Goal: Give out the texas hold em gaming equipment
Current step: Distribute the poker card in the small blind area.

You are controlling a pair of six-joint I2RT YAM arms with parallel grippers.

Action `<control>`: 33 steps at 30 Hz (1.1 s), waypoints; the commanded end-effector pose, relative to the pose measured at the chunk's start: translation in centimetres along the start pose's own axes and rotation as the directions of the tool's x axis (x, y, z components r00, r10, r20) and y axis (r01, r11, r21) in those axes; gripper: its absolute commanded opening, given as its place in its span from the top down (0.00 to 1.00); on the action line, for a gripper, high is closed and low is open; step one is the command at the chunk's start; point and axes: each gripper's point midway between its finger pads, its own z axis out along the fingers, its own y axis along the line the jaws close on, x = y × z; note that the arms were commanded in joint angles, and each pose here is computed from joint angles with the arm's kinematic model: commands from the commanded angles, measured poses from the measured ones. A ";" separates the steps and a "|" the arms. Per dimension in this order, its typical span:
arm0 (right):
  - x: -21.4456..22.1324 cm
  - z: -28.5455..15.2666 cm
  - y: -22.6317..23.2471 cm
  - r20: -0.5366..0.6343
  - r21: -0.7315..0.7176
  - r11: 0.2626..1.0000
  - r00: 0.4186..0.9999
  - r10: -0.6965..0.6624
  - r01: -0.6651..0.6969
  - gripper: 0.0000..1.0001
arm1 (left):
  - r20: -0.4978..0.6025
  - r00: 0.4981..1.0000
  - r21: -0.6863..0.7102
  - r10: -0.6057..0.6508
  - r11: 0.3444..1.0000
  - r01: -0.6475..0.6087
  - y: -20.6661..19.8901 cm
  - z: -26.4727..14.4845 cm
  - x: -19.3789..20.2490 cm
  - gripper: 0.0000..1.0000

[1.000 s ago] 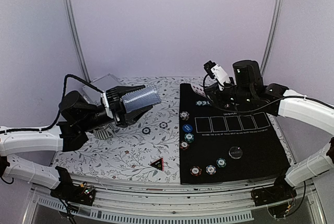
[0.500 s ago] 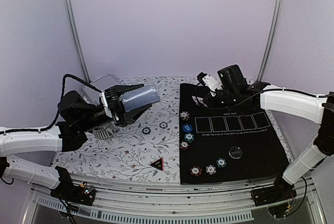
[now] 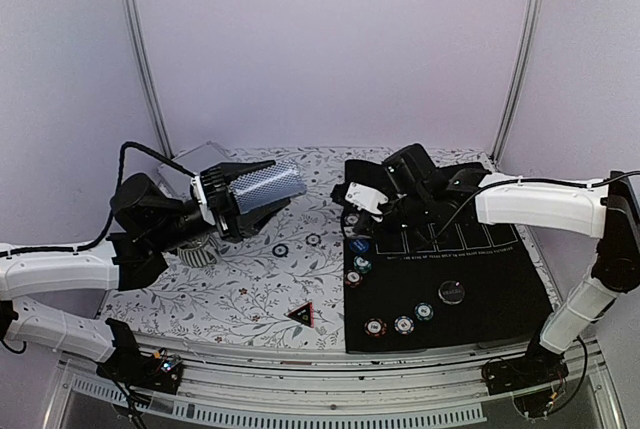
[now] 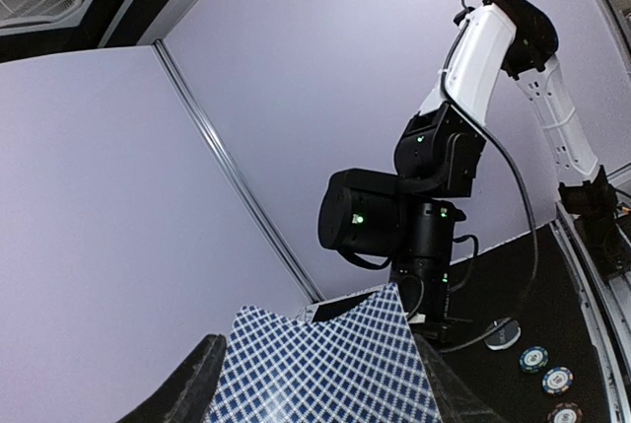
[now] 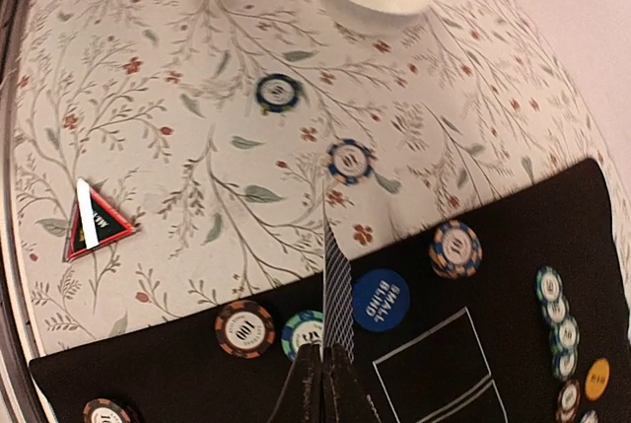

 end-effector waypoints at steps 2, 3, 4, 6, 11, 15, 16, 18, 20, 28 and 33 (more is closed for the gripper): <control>-2.7 2.5 -0.4 0.053 0.063 0.945 0.945 -0.324 0.320 0.99 | 0.016 1.000 -0.021 0.016 1.000 -0.015 0.5 -0.4 -0.5 0.44; -2.6 3.3 -0.8 0.031 0.077 0.932 0.934 -0.357 0.354 0.99 | 0.018 1.000 -0.023 0.017 1.000 -0.017 0.6 -0.4 -0.6 0.44; -2.3 4.2 -1.2 0.007 0.089 0.924 0.927 -0.374 0.372 0.99 | 0.018 1.000 -0.022 0.019 1.000 -0.019 0.6 -0.4 -0.6 0.44; -1.8 5.7 -1.7 -0.031 0.105 0.906 0.912 -0.409 0.410 0.99 | 0.019 1.000 -0.025 0.021 0.999 -0.020 0.6 -0.5 -0.6 0.44; -1.5 7.7 -1.0 -0.025 0.087 0.869 0.873 -0.488 0.488 0.99 | 0.022 0.999 -0.027 0.025 0.999 -0.024 0.7 -0.5 -0.8 0.44; -1.5 8.5 0.2 0.013 0.053 0.845 0.846 -0.534 0.532 0.99 | 0.020 0.999 -0.028 0.026 0.999 -0.025 0.7 -0.5 -0.8 0.44; -1.5 8.7 0.3 0.011 0.050 0.842 0.843 -0.538 0.537 0.99 | 0.018 1.000 -0.029 0.026 0.999 -0.025 0.8 -0.5 -0.7 0.44; -1.1 9.2 0.1 -0.002 0.049 0.840 0.841 -0.541 0.541 0.99 | 0.018 1.000 -0.028 0.025 0.999 -0.025 0.7 -0.5 -0.7 0.44; -0.9 9.5 0.0 -0.016 0.052 0.839 0.840 -0.542 0.542 0.99 | 0.018 0.999 -0.029 0.028 0.999 -0.027 0.8 -0.5 -0.7 0.44; -1.6 9.3 -0.7 -0.015 0.083 0.851 0.855 -0.519 0.518 0.99 | 0.017 0.999 -0.033 0.031 0.999 -0.030 0.9 -0.6 -0.7 0.44; -2.3 8.9 -0.5 0.031 0.072 0.849 0.849 -0.527 0.524 0.99 | 0.017 0.999 -0.031 0.030 0.999 -0.029 0.8 -0.6 -0.7 0.44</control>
